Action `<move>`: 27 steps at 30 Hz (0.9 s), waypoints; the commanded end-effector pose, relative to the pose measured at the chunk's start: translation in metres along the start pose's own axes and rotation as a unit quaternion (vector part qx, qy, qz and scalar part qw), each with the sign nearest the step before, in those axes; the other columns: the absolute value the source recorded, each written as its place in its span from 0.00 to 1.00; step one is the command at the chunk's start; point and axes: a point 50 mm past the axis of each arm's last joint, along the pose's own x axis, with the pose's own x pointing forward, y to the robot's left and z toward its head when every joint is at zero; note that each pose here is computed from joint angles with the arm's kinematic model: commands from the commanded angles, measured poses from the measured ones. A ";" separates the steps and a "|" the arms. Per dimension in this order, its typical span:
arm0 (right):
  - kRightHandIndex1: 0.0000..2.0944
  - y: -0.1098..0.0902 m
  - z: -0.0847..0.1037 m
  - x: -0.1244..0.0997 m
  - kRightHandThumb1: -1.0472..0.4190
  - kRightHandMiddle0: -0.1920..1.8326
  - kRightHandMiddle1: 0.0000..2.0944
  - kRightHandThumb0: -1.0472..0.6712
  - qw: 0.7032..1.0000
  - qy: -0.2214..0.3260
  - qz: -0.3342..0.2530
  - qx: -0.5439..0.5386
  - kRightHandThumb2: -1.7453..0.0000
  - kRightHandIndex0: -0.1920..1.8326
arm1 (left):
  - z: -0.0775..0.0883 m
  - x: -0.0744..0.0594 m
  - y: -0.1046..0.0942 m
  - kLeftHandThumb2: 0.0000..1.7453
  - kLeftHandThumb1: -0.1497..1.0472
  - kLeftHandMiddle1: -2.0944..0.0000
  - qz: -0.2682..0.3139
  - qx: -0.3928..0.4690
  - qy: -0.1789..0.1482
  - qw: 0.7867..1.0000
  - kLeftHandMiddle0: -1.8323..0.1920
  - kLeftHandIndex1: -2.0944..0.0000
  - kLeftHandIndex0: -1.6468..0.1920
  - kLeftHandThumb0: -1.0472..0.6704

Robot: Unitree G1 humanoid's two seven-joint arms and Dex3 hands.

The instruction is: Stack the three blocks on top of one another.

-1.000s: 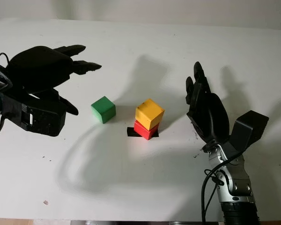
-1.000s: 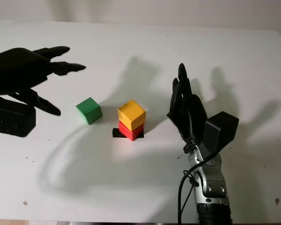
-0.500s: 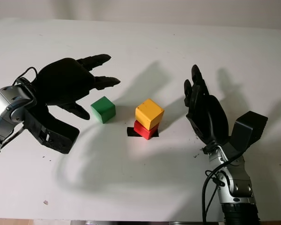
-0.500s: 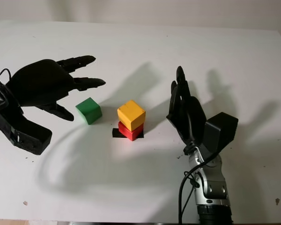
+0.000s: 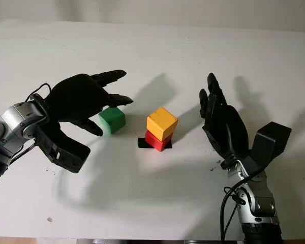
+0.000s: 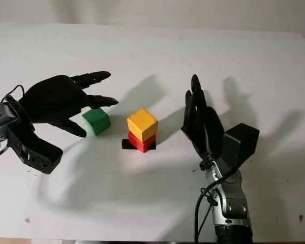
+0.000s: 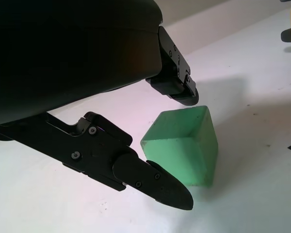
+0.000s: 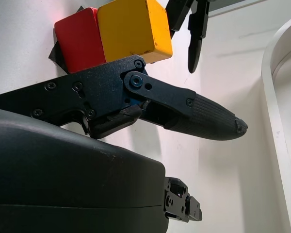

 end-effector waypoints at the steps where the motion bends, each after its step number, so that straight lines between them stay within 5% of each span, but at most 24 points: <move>1: 0.00 -0.001 0.002 -0.003 0.00 0.00 0.00 0.16 1.000 -0.004 0.000 -0.005 0.55 0.00 | 0.001 0.002 0.000 0.04 0.84 0.97 0.000 0.006 -0.006 1.000 0.87 0.95 0.62 0.24; 9: 0.00 0.000 0.001 -0.004 0.00 0.00 0.00 0.15 1.000 -0.005 0.002 -0.008 0.55 0.00 | -0.002 0.004 -0.003 0.04 0.88 0.96 0.020 0.014 -0.010 1.000 0.82 0.89 0.53 0.26; 13: 0.00 0.000 0.000 -0.004 0.00 0.00 0.00 0.15 1.000 -0.006 0.003 -0.008 0.55 0.00 | -0.003 0.004 -0.002 0.03 0.89 0.97 0.034 0.014 -0.011 0.999 0.78 0.59 0.61 0.32; 16: 0.00 0.000 -0.001 -0.004 0.00 0.00 0.00 0.15 1.000 -0.008 0.006 -0.006 0.55 0.00 | -0.004 0.004 -0.002 0.03 0.90 0.97 0.042 0.020 -0.010 0.999 0.75 0.46 0.62 0.35; 27: 0.00 0.002 -0.002 -0.003 0.00 0.00 0.00 0.16 1.000 -0.006 0.010 -0.007 0.56 0.00 | -0.011 0.006 0.019 0.03 0.94 0.97 0.029 0.019 0.006 0.999 0.76 0.42 0.67 0.37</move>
